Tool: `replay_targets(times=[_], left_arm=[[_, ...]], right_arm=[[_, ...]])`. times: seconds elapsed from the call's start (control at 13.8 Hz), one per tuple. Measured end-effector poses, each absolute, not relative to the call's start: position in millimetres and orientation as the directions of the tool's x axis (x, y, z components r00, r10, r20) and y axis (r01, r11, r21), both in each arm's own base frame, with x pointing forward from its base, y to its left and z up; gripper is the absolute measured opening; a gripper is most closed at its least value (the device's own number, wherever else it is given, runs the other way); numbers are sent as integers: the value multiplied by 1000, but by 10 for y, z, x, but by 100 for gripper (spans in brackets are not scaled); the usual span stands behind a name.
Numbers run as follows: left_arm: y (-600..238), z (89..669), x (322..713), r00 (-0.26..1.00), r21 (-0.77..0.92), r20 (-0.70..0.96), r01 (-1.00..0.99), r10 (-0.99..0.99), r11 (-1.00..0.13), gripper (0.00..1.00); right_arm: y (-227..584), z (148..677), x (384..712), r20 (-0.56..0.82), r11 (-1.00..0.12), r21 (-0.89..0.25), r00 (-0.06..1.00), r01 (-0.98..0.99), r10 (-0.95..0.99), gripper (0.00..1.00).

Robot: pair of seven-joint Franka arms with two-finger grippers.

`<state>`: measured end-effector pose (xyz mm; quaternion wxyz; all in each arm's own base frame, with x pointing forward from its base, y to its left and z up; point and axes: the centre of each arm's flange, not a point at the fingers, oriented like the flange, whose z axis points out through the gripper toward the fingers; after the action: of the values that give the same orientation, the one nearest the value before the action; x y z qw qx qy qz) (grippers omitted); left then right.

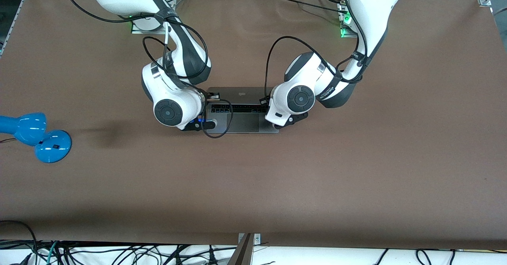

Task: Close laptop with both arms from behind
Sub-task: 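Push the screen further down with both grippers toward the keyboard, then press the screen flat onto the keyboard with both grippers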

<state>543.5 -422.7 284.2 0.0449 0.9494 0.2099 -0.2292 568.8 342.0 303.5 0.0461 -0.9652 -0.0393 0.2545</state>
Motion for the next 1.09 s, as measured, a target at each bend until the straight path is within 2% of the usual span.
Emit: replay_targets(times=[1.09], left_arm=[[-4267,2721,5468,816,1,-438,420,378,-907,1]], right_arm=[[3317,2928,5901,-411,-986,-134,900,97,144,1]])
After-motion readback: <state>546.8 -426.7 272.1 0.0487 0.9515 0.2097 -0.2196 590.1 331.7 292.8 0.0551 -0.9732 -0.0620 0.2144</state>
